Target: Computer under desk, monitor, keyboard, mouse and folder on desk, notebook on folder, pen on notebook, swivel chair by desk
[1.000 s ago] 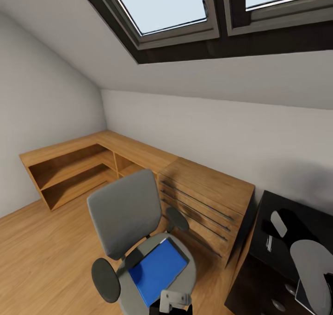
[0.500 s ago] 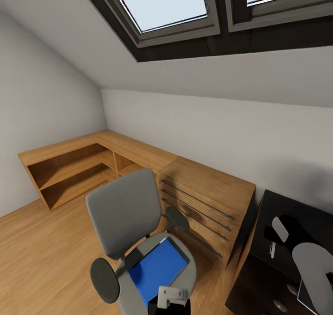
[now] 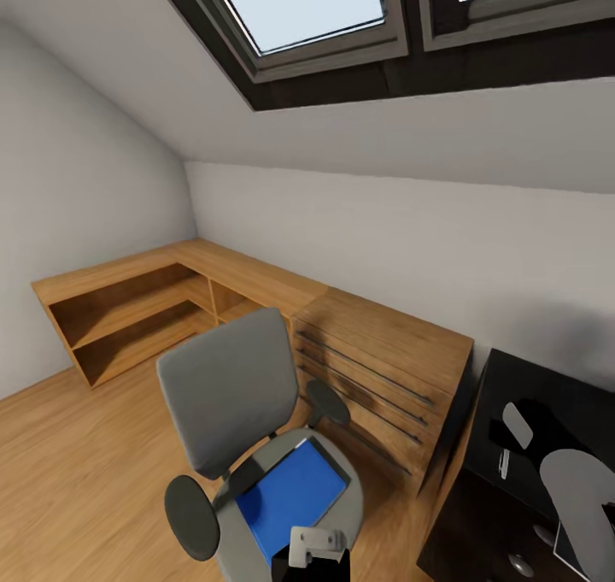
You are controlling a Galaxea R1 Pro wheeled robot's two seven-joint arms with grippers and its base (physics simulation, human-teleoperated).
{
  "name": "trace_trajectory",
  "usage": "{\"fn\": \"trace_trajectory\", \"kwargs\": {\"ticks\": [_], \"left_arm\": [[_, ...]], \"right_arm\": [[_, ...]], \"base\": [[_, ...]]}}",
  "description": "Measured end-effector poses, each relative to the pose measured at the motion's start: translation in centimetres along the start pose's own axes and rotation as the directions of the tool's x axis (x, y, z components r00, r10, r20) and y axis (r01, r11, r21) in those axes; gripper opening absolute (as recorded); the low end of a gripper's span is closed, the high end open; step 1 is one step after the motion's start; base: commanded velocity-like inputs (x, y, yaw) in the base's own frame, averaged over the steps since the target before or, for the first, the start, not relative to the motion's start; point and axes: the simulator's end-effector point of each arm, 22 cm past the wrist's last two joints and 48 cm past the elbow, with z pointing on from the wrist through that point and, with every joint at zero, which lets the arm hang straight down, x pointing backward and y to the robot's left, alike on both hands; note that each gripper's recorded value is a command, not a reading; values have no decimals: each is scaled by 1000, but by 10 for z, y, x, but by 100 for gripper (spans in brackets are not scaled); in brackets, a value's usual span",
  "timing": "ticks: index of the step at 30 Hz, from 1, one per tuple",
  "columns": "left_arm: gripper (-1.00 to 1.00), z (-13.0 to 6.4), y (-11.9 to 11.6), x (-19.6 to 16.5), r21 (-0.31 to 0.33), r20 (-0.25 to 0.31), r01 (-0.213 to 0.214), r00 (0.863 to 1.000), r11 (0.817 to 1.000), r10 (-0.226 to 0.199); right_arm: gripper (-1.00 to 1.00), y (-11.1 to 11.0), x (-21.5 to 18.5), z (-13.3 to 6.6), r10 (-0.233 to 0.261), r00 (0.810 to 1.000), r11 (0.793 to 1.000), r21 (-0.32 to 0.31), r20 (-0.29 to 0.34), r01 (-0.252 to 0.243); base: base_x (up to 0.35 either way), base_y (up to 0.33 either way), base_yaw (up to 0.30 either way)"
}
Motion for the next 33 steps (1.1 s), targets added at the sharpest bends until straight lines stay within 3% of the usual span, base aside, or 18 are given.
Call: {"fn": "trace_trajectory", "kwargs": {"ticks": [10,13,33], "left_arm": [[100,9,3,5,2,1,2,1000,1000,-2],[100,8,1,-4,11,24,8,1000,1000,-8],[100,26,5,6,24,26,23,999,999,-24]], "right_arm": [[-100,-11,1,16,15,1000,1000,22,26,-15],[-100,-17,-2,20,22,999,999,30,42,-24],[-100,-14,5,44,27,998,999,34,56,-29]], "base": [[0,0,0],[0,0,0],[0,0,0]]}}
